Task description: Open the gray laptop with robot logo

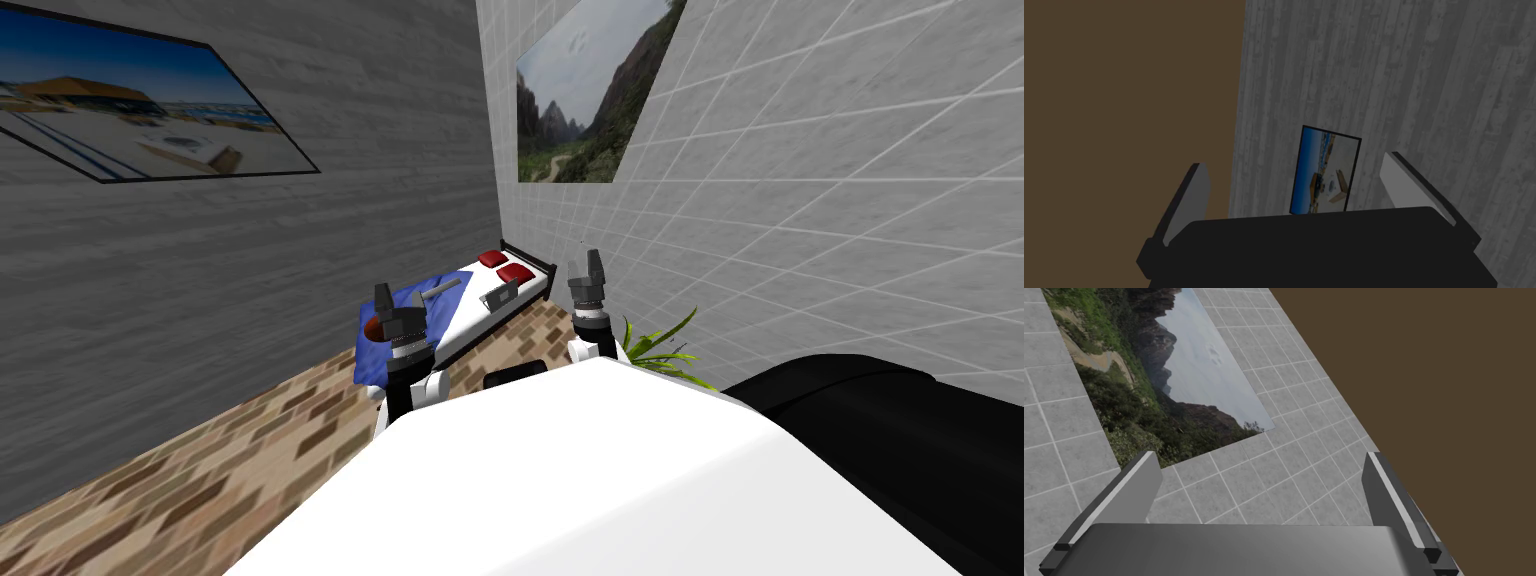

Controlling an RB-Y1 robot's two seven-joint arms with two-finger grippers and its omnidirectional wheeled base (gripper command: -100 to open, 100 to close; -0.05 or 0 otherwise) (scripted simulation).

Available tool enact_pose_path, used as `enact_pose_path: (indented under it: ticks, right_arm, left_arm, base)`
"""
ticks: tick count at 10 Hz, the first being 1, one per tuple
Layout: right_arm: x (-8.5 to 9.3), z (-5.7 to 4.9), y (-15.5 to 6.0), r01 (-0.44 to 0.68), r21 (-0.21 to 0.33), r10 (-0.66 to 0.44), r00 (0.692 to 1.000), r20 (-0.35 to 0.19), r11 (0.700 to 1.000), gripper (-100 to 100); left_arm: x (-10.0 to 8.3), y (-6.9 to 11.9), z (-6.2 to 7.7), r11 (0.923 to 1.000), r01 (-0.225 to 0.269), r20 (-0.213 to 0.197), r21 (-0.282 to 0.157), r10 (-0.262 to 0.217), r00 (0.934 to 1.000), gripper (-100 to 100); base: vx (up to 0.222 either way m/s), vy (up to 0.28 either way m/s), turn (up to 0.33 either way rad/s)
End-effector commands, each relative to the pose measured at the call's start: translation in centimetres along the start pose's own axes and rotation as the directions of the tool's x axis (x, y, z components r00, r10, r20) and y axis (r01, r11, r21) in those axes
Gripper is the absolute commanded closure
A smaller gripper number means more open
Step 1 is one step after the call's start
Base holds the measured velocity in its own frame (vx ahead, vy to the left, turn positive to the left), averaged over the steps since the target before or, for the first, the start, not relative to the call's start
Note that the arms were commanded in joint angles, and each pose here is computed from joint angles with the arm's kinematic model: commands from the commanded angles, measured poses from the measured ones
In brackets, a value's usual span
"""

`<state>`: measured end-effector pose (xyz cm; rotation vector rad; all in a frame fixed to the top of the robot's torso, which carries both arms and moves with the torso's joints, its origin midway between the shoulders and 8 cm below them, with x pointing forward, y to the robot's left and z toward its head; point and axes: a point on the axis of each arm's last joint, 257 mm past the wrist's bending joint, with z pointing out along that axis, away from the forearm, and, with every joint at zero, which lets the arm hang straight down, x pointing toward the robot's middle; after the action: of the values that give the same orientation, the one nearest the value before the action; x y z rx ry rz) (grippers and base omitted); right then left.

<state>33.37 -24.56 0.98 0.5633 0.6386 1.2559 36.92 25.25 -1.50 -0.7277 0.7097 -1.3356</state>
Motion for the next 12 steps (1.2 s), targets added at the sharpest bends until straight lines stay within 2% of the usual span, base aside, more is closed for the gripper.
enact_pose_path:
  ticks: [1, 9, 10, 12]
  right_arm:
    - [0.0, 0.0, 0.0, 0.000, 0.000, 0.000, 1.000, 0.000, 1.000, 0]
    - [0.0, 0.0, 0.0, 0.000, 0.000, 0.000, 1.000, 0.000, 1.000, 0]
    - [0.0, 0.0, 0.0, 0.000, 0.000, 0.000, 1.000, 0.000, 1.000, 0]
    - [0.0, 0.0, 0.0, 0.000, 0.000, 0.000, 1.000, 0.000, 1.000, 0]
  left_arm:
    - [0.0, 0.0, 0.0, 1.0000, 0.000, 0.000, 0.000, 0.000, 1.0000, 0]
    - [0.0, 0.0, 0.0, 1.0000, 0.000, 0.000, 0.000, 0.000, 1.0000, 0]
    - [0.2, 0.5, -0.2, 0.9997, -0.021, -0.028, -0.009, 0.020, 0.9994, -100]
    - [0.5, 1.6, -0.5, 0.9981, -0.055, -0.066, -0.028, 0.053, 0.9964, -100]
  base:
    - [0.000, 0.000, 0.000]
    - [0.000, 0.000, 0.000]
    - [0.022, -0.006, 0.002]
    - [0.037, -0.025, 0.005]
